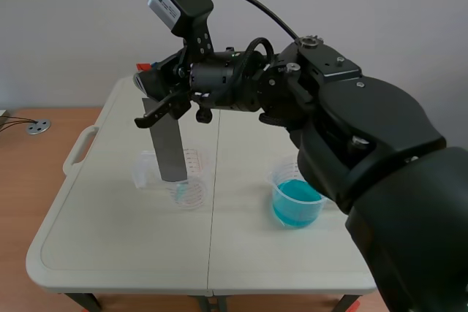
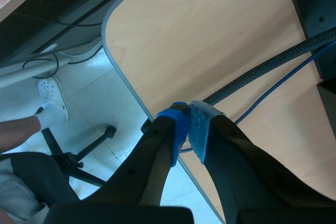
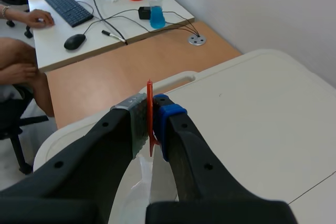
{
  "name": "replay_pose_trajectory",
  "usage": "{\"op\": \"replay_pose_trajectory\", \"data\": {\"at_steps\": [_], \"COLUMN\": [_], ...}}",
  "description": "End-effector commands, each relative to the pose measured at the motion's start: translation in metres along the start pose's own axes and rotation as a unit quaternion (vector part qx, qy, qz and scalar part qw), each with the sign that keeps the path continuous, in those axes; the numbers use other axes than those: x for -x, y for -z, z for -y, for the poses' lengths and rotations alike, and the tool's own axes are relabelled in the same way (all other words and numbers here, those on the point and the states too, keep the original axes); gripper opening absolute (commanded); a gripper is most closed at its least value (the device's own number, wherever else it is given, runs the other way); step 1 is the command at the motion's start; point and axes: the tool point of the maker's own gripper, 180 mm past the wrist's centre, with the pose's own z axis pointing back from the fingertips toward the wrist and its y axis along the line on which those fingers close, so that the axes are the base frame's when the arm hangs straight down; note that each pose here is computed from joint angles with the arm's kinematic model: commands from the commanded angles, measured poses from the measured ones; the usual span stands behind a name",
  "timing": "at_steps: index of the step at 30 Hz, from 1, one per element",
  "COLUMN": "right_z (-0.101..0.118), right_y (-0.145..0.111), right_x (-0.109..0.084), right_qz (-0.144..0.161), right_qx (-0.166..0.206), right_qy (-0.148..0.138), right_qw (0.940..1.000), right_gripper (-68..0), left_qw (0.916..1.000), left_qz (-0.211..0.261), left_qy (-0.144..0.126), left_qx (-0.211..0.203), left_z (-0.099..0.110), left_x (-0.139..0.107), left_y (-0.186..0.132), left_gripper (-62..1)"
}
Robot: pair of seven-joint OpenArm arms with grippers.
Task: Hold the metal plate by the orange handle, dip it into the blue solution, take it out and point at it, then put the plate back in the beaker on the left.
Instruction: 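Put the plate into the left beaker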
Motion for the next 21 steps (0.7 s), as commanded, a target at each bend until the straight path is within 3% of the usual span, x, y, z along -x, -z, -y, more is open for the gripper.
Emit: {"op": "replay_pose_trajectory", "data": {"at_steps": [1,21], "right_z": [-0.001,-0.009], "right_y": [0.001,-0.002], "right_x": [-0.014,0.017], "right_qz": [0.025,-0.002], "right_qx": [-0.005,0.007], "right_qy": [0.005,0.043], "right_qw": [0.9997,0.999], "right_gripper": [-66.2,-66.2], "left_qw": [1.0,1.0], "left_qz": [0.001,0.001], "left_qy": [0.004,0.004], "left_qx": [0.0,0.0], "left_z": [-0.001,-0.001], "left_x": [0.001,0.0], "left_y": [-0.002,-0.002], "left_gripper": [-58.8,-58.8]}}
